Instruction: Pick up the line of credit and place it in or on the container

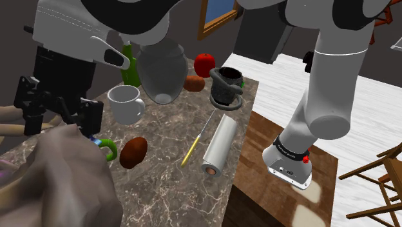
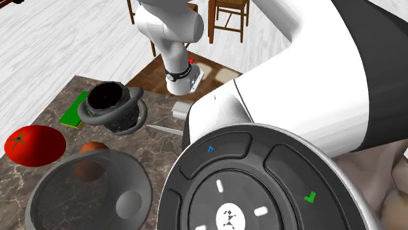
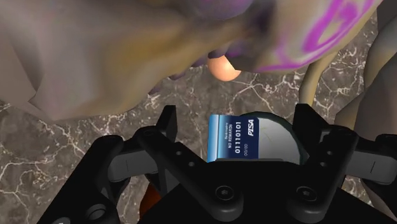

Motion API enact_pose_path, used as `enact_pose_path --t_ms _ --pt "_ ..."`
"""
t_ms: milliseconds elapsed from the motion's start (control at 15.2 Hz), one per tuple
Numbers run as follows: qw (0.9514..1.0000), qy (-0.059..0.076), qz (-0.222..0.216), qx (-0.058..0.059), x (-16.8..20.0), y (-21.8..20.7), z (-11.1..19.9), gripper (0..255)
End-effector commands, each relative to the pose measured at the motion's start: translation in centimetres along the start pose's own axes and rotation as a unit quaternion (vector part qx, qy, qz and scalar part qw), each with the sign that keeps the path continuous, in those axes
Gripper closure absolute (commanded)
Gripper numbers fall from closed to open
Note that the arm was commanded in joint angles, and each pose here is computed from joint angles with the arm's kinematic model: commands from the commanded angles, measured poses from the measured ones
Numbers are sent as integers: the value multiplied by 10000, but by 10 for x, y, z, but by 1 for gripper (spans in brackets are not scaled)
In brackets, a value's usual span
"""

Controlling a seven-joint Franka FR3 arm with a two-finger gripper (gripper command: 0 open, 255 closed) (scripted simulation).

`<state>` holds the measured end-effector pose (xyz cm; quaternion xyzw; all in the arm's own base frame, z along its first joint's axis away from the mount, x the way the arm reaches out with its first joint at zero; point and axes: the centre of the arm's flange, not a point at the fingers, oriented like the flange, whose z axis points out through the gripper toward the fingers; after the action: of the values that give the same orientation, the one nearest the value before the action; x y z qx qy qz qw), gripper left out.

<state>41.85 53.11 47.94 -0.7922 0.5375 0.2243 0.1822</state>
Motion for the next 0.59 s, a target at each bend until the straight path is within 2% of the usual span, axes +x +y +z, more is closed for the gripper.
enact_pose_path --t_ms 0,66,528 --pt "9993 12 381 -11 48 -23 3 0" --pt "9993 12 381 -11 48 -23 -7 0" --pt "9993 12 381 -11 48 -23 -7 0"
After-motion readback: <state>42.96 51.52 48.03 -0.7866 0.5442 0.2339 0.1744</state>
